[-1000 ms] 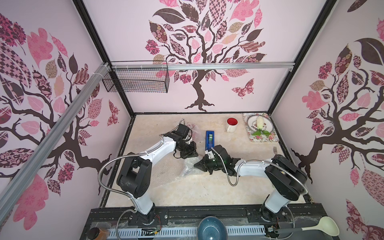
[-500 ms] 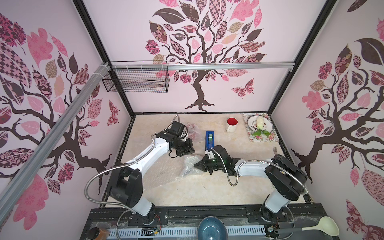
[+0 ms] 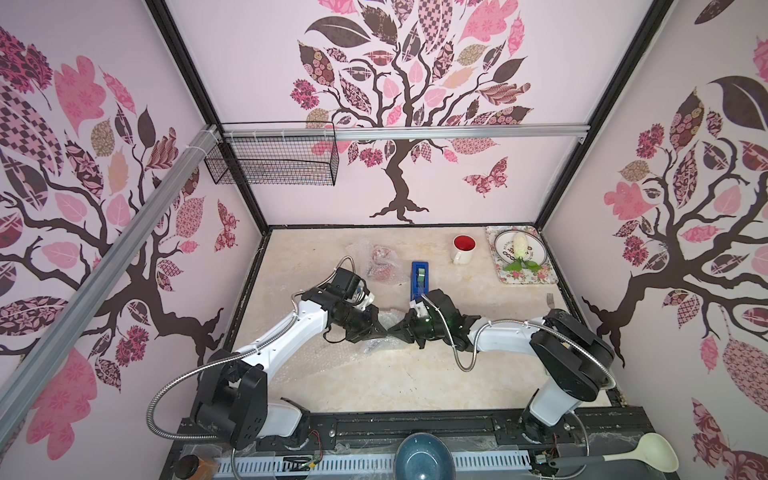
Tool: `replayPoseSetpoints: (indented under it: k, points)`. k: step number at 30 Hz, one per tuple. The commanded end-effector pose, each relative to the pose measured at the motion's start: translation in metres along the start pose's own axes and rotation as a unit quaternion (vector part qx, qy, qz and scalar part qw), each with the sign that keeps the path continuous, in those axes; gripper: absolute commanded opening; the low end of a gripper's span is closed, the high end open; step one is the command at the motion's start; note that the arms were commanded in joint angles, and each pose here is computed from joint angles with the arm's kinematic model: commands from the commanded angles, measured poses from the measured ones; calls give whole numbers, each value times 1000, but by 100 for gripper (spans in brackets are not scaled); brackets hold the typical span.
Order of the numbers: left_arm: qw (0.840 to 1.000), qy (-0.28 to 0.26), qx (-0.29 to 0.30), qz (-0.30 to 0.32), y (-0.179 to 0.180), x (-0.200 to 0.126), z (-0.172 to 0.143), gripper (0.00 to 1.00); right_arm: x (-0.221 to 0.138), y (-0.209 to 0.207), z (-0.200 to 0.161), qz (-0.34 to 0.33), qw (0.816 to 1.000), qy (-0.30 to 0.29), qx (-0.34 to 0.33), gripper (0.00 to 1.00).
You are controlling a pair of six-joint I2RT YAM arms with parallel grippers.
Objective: Wrap mugs in bubble wrap
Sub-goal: Stick the tape on the bubble wrap.
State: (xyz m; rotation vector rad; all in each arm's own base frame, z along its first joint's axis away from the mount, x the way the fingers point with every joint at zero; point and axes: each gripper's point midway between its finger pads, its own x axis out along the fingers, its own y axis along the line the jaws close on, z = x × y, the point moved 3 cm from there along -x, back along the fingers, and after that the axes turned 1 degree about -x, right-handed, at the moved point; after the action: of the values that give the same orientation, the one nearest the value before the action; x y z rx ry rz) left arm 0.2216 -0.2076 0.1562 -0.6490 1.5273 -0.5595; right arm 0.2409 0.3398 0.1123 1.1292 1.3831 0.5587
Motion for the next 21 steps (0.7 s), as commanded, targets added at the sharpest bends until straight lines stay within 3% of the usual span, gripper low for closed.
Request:
replayPoseSetpoints:
  k: [1, 8, 21]
  points:
    - [1000, 1, 20, -5, 1, 5, 1, 0, 1, -15, 5, -34, 998, -16, 52, 0]
    - [1000, 7, 28, -5, 0, 11, 7, 0, 2, -16, 6, -35, 998, -18, 53, 0]
    - [997, 49, 57, 5, 11, 26, -17, 0, 3, -15, 6, -36, 998, -19, 53, 0]
